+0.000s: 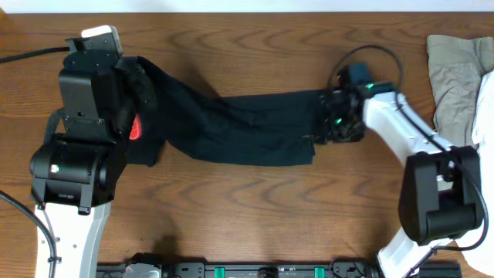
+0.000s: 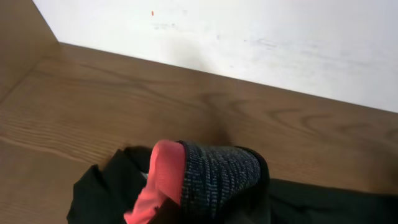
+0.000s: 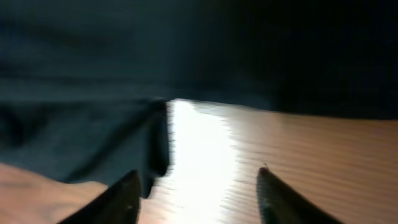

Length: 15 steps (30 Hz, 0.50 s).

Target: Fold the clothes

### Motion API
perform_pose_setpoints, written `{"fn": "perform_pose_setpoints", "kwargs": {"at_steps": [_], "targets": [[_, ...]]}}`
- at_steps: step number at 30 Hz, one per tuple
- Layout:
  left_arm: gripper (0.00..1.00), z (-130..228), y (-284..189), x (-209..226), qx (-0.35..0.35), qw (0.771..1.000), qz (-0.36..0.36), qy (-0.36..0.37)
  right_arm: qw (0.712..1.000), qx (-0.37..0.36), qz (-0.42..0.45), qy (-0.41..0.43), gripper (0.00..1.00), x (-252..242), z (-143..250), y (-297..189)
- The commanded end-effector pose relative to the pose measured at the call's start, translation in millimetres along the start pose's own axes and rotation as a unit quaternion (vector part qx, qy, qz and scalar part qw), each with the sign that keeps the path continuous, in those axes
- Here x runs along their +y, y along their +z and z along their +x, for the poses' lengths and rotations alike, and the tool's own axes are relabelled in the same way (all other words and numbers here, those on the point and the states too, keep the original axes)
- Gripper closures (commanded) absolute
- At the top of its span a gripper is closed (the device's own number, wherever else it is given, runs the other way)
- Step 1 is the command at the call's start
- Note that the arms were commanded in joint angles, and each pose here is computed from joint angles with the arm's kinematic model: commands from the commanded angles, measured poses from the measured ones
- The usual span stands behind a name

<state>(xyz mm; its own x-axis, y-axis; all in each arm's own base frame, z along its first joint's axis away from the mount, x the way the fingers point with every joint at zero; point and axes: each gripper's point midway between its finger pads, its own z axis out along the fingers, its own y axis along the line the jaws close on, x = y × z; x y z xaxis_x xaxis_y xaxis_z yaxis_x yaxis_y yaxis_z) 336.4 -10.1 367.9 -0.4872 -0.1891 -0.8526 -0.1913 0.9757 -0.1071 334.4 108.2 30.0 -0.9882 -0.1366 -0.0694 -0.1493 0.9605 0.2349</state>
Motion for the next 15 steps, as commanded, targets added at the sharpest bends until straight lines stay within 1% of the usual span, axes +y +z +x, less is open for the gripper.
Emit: {"fn": "perform_pose_setpoints", "kwargs": {"at_steps": [1,3,5,6,7,8,9,12,15], "targets": [[0.92,-15.6,-14.3,1.4,-0.027,1.0,0.003,-0.001,0.999,0.022,-0.033,-0.017,0.35,25.1,21.1,20.0],[0.92,-15.6,-14.3,1.4,-0.027,1.0,0.003,-0.001,0.999,0.024,-0.032,-0.012,0.38,29.2,29.0,31.3],[0.92,-15.6,-14.3,1.5,-0.027,1.0,0.003,-0.001,0.999,0.025,-0.035,0.001,0.45,31.9,33.7,38.7],[0.92,-15.5,-14.3,1.4,-0.027,1.0,0.003,-0.001,0.999,0.023,-0.04,0.003,0.53,33.9,34.4,40.6],[0.92,-15.5,-14.3,1.4,-0.027,1.0,0.003,-0.001,0.999,0.021,-0.047,0.001,0.72,36.7,34.0,41.2],[0.92,-15.5,-14.3,1.4,-0.027,1.0,0.003,-0.001,0.998,0.021,-0.053,0.001,0.82,38.6,33.0,40.4],[0.92,-15.5,-14.3,1.4,-0.027,1.0,0.003,0.0,0.998,0.018,-0.059,0.002,0.87,40.2,30.6,37.2],[0.92,-14.8,-14.3,1.6,-0.025,1.0,0.002,0.004,0.998,0.003,-0.061,0.006,0.93,36.4,21.7,20.0],[0.92,-14.6,-14.4,1.7,-0.025,1.0,0.002,0.008,0.999,-0.032,-0.035,0.023,0.95,15.8,8.9,-16.7]]}}
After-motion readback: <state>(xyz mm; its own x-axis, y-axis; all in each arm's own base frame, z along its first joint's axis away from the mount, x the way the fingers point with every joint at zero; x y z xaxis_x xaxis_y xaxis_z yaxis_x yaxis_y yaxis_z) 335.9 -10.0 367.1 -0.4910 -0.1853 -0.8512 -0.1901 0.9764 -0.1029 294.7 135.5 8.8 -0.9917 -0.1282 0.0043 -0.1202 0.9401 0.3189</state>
